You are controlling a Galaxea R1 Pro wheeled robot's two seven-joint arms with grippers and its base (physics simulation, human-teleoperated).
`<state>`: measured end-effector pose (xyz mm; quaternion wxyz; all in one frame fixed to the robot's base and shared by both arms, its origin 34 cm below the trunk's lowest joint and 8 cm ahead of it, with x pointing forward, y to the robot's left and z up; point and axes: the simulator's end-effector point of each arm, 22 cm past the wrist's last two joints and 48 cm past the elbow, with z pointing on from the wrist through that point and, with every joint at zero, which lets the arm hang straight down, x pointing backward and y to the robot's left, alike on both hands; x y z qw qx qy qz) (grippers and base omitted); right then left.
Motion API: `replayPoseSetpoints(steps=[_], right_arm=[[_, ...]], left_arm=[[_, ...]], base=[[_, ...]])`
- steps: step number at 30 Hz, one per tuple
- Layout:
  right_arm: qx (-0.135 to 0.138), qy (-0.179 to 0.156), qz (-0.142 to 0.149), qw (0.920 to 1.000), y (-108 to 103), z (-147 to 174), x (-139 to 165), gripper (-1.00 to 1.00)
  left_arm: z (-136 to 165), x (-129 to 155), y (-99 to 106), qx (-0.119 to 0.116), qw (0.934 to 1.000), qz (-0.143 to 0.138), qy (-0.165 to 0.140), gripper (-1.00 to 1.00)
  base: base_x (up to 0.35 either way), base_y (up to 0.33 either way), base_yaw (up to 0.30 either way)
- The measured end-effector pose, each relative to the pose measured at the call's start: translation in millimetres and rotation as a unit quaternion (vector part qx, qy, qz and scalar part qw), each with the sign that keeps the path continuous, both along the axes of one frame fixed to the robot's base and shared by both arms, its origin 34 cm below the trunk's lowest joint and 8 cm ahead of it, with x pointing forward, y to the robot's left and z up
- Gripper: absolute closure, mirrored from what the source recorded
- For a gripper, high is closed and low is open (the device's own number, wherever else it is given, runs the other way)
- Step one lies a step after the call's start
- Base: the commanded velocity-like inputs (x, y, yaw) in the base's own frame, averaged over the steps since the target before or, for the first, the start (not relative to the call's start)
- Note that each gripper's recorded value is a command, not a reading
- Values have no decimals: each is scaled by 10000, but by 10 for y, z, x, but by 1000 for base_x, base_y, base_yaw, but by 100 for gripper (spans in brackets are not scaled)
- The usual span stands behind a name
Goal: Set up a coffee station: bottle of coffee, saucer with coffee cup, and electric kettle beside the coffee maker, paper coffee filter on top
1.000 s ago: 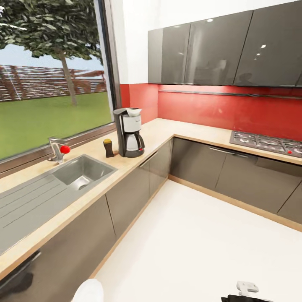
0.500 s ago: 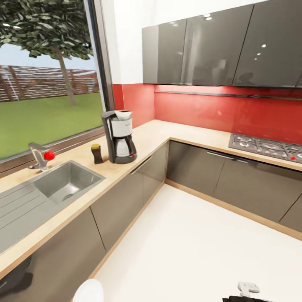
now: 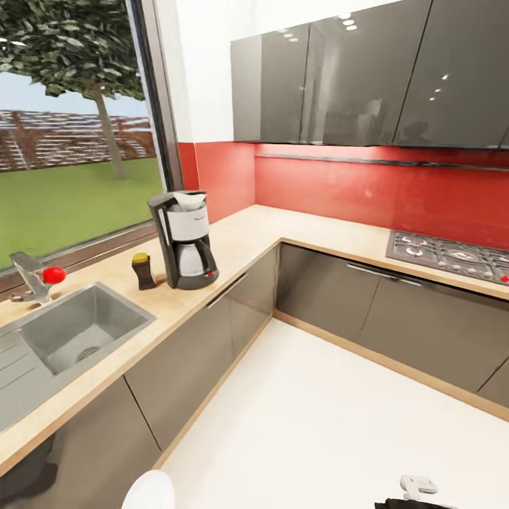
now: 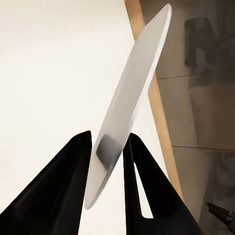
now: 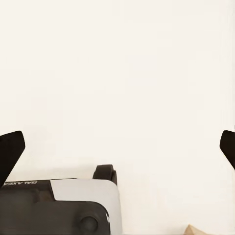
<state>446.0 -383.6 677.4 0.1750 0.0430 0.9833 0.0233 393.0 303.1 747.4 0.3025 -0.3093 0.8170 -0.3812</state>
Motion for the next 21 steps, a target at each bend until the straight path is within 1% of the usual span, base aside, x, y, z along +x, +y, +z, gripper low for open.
replayPoseSetpoints(steps=[13, 21], right_arm=[[3, 3, -3, 10000, 3, -6, -16, -100], [7, 5, -10, 10000, 5, -9, -22, -100]], left_arm=[[-1, 0, -9, -8, 10000, 1, 0, 100], [-1, 0, -9, -7, 10000, 0, 0, 100]], base=[[310, -147, 0], [310, -176, 0]])
